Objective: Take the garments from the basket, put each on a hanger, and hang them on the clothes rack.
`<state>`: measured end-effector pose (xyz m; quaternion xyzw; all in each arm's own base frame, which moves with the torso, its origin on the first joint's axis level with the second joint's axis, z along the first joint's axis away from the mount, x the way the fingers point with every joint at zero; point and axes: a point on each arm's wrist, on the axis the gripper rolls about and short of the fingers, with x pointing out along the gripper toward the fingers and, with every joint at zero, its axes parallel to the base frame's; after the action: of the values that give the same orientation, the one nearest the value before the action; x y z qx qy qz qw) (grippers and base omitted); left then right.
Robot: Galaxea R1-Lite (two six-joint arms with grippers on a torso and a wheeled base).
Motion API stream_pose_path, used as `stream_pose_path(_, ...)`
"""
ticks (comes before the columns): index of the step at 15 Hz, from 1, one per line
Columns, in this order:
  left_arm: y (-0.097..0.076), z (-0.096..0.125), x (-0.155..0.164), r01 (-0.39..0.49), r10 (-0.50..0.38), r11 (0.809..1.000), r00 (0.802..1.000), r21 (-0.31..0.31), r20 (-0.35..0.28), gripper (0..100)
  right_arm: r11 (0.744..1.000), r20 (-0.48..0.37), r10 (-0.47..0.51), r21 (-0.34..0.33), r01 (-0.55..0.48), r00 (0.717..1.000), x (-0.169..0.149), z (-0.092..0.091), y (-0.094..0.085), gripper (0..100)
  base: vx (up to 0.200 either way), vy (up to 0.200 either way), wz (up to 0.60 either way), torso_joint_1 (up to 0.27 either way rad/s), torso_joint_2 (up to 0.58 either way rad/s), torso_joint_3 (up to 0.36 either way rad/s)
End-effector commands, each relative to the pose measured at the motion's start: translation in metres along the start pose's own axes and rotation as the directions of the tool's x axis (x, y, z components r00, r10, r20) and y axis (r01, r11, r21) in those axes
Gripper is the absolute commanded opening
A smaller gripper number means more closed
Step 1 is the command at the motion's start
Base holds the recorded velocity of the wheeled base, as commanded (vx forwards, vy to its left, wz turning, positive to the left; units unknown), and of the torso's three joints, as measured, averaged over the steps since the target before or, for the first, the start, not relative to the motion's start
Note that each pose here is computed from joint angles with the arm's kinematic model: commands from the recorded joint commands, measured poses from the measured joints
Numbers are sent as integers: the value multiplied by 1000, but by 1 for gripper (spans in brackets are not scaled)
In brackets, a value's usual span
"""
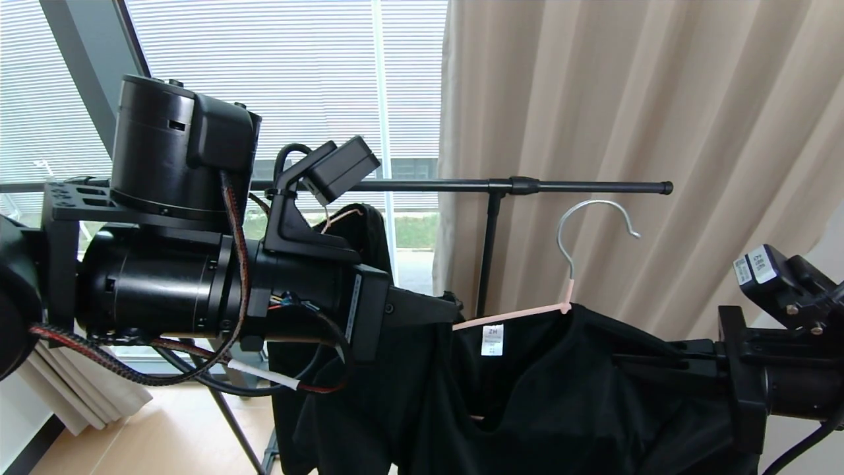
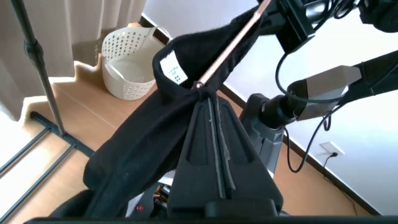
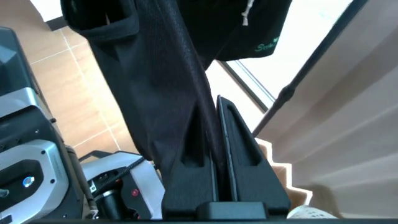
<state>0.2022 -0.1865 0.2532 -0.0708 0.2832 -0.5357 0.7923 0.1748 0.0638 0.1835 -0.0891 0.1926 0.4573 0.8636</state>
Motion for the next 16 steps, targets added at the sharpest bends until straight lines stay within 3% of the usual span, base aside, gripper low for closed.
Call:
stream_pose_path(1,-8,6,5,29,-29,999,1000,21,6,0,1000,-19,-3,5,3,1000,8,-2,-3,0,0,0,0,0,0,0)
stream_pose_path(4,-18,11,9,55,-55,997,998,53,-13,0,999,-7,-33,-8,32,999,15,-6,-5,0,0,0,0,0,0,0)
stream_pose_path(10,-15,21,19,50,-50,995,999,82,-1,0,1000,10,17,19,-18,1000,35,-13,0,0,0,0,0,0,0,0)
stream_pose_path(16,-11,26,27,52,-53,994,999,94,3,0,994,128,33,101,-46,991,45,-14,5,0,0,0,0,0,0,0)
